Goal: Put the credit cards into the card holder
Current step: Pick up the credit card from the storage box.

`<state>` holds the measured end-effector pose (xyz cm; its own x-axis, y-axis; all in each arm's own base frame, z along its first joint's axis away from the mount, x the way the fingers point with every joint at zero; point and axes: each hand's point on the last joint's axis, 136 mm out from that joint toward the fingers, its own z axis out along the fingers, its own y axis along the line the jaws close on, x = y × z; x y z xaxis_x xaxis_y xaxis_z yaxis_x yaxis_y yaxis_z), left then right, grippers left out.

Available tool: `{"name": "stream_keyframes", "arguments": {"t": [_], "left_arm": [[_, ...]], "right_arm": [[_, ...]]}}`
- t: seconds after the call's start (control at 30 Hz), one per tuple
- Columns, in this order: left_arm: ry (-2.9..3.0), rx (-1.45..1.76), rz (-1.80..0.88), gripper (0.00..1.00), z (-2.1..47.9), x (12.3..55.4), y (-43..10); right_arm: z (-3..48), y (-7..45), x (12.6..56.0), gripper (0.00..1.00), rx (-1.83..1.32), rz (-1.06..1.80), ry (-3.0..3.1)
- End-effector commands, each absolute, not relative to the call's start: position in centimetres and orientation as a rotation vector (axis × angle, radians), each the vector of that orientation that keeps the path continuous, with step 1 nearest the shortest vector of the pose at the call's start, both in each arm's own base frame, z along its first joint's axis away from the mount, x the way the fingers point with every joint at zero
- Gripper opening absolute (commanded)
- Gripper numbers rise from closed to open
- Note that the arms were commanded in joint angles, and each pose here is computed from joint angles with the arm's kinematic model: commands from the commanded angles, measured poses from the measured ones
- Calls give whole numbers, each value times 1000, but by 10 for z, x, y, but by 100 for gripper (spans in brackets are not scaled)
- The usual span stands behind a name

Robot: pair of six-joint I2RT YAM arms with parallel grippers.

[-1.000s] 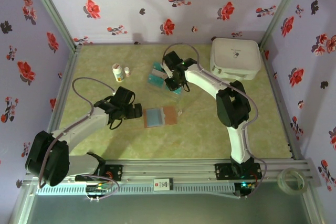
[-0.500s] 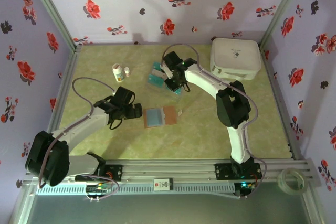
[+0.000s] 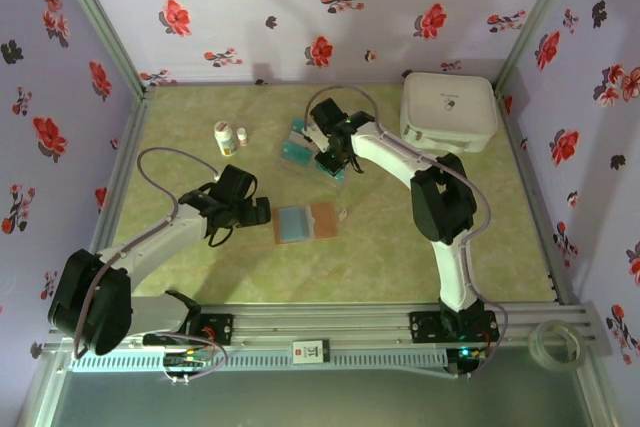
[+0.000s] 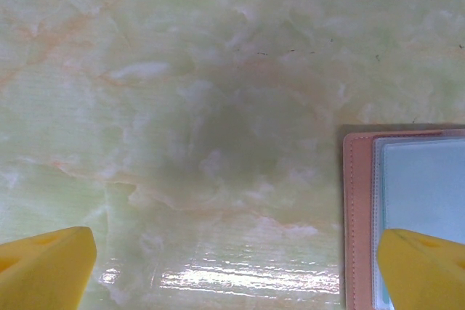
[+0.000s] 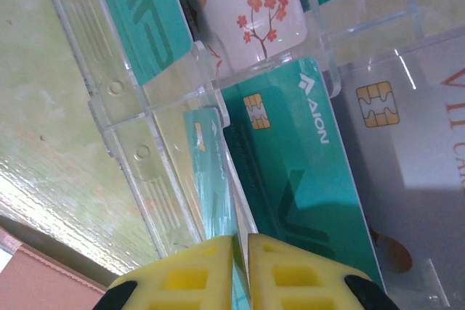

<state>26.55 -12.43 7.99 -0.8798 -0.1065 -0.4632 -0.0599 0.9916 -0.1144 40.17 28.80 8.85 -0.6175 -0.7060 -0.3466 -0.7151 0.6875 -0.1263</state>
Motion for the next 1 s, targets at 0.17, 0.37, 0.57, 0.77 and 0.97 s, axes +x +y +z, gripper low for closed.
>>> {"name": "stream_keyframes", "arguments": {"t": [0.17,0.37,0.57,0.77,0.97], "left_arm": [[2658,-113,-124,100,76,263,-121],[2658,-108,-123,100,78,262,-120],[2661,-106,-122,100,77,261,-120],[2658,-98,-122,100,79,261,-120],[2664,-81,-113,100,80,262,-120]], "right_arm": [[84,288,405,9,-1176,32,2522],[89,291,404,2,-1201,56,2513],[106,293,400,0,-1253,82,2503],[139,295,392,0,-1241,149,2471],[175,303,380,0,-1169,276,2418]]}}
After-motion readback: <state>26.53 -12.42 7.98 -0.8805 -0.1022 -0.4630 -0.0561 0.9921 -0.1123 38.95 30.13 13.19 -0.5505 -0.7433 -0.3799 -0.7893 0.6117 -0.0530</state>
